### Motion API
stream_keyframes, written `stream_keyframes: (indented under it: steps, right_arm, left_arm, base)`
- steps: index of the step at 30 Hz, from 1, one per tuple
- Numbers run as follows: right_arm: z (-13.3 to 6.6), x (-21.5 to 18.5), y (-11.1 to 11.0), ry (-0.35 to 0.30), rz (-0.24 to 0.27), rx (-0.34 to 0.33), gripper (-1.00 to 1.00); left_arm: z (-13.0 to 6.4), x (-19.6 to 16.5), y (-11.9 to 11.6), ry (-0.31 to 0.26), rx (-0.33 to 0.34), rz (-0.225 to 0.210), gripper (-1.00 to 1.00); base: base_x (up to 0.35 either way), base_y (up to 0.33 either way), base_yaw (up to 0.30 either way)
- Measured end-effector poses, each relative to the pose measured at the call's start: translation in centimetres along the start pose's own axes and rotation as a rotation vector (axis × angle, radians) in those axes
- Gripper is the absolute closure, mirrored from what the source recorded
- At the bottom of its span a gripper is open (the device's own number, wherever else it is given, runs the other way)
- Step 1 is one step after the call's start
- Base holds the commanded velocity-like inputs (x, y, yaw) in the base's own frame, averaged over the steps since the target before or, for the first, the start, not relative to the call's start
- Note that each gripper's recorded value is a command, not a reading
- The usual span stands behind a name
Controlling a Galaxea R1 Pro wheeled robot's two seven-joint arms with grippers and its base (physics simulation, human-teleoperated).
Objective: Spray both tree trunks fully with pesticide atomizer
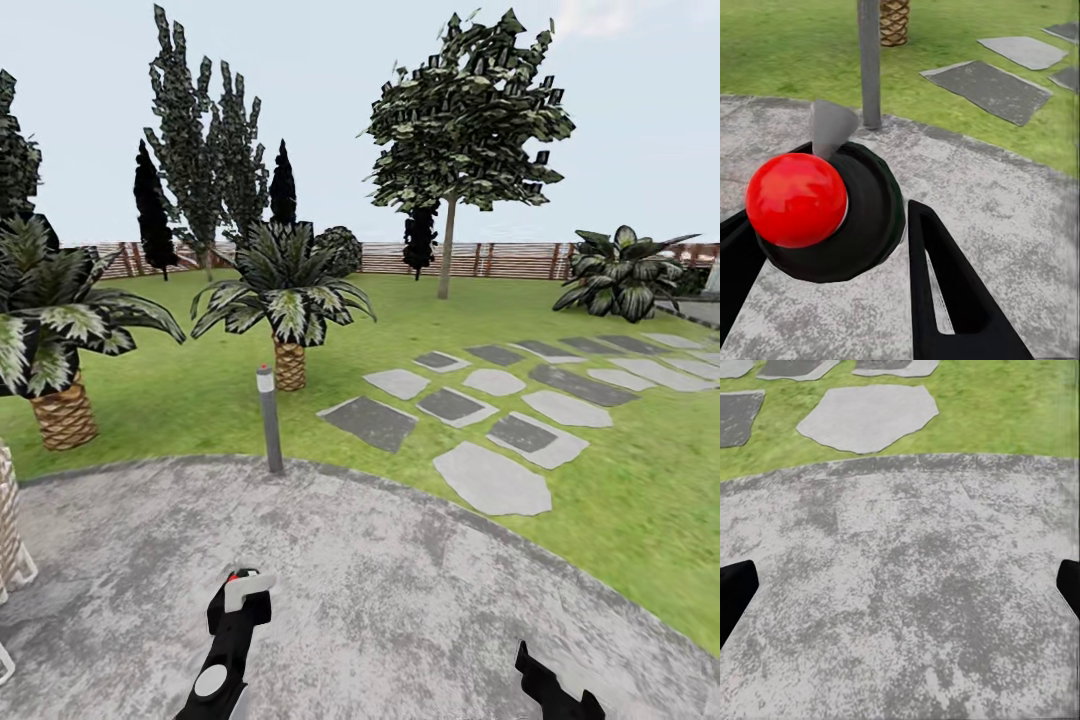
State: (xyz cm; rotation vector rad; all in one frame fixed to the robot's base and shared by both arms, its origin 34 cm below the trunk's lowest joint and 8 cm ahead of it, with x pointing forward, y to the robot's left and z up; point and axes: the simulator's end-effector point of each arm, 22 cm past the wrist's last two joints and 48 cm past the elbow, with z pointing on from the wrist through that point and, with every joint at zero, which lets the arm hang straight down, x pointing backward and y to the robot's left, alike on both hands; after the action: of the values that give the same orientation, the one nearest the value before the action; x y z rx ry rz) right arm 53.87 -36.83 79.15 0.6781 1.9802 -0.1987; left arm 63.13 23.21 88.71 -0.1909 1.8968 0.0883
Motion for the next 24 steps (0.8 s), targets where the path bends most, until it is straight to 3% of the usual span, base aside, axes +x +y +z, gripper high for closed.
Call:
stream_keyframes:
  steps: [12, 24]
  right_arm:
    - [-0.21, -0.18, -0.02, 0.0, 0.0, 0.0, -1.0]
    - [-0.69, -0.55, -0.09, 0.001, 0.0, 0.0, -1.0]
  left_arm:
    - [-0.2, -0.16, 0.0, 0.001, 0.0, 0.001, 1.0]
    - [-0.61, -0.62, 0.04, 0.001, 0.0, 0.002, 1.0]
  base:
    - [0.0, 0.0, -0.253]
    - [0.0, 0.0, -0.047]
